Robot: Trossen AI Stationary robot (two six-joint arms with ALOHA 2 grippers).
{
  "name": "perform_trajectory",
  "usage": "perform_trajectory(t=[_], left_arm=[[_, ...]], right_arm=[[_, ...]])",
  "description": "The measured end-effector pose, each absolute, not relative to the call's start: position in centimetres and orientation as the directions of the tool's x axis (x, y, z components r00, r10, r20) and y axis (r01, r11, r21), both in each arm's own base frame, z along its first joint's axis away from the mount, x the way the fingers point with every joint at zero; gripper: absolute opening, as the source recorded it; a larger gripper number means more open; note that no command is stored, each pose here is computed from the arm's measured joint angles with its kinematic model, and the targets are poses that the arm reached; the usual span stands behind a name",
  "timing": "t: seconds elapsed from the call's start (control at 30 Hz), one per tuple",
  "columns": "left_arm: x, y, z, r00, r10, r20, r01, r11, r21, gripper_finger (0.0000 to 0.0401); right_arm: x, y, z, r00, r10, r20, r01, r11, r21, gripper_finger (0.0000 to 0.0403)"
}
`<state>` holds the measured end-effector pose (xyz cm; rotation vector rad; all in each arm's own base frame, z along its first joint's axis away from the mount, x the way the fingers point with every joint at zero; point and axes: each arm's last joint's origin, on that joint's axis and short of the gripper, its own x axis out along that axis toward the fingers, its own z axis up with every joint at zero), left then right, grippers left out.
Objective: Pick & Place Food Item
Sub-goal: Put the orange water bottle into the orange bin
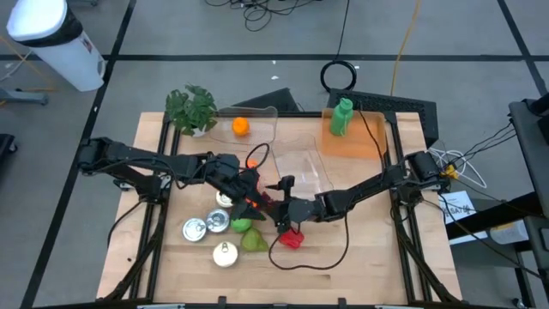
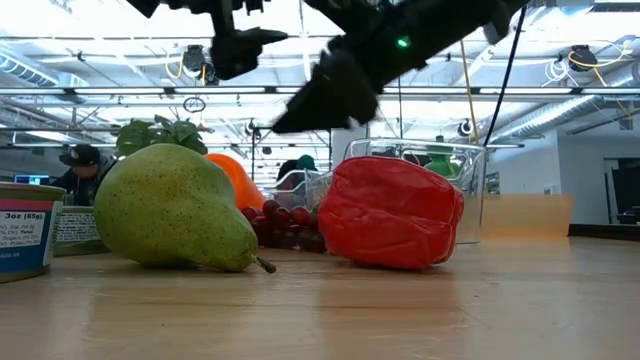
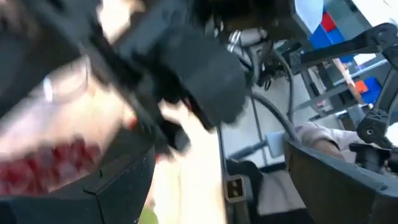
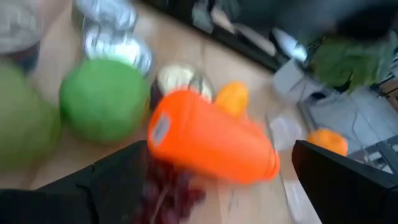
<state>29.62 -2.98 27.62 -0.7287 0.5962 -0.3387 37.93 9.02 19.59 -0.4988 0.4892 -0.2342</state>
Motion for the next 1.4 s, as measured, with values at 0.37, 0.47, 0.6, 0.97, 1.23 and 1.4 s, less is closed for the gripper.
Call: perform_trajectory(t=[0.37,0.47,0.6,0.97,1.23,1.4], left_arm=[[27.5,-0.8,24.2,0.62,-0.232,-0.749,-0.49,0.631,-0.601,0.0365],[26.9,0.8,23.6,0.567,-0.081,-0.82,-0.618,0.616,-0.488,0.0365],[26.9,2.2,23.4,0.557,0.049,-0.829,-0.673,0.612,-0.416,0.0365],[28.4,2.7,20.9,0.503,0.023,-0.864,-0.726,0.554,-0.408,0.0365],[29.2,2.5,19.0,0.44,0.112,-0.891,-0.77,0.558,-0.31,0.0365],[29.9,2.5,16.9,0.375,0.112,-0.92,-0.792,0.554,-0.256,0.0365]], right_arm=[[34.4,8.6,24.5,0.82,-0.409,-0.402,0.185,0.852,-0.49,0.0375],[33.6,8.4,25.7,0.813,-0.44,-0.381,0.222,0.84,-0.496,0.0375],[32.6,8.4,26.9,0.813,-0.446,-0.375,0.245,0.846,-0.474,0.0375],[31.9,8.6,27.0,0.804,-0.437,-0.403,0.232,0.855,-0.463,0.0375],[31.9,8.6,27.0,0.804,-0.437,-0.403,0.25,0.864,-0.437,0.0375],[31.9,8.6,26.9,0.803,-0.437,-0.406,0.259,0.868,-0.423,0.0375]])
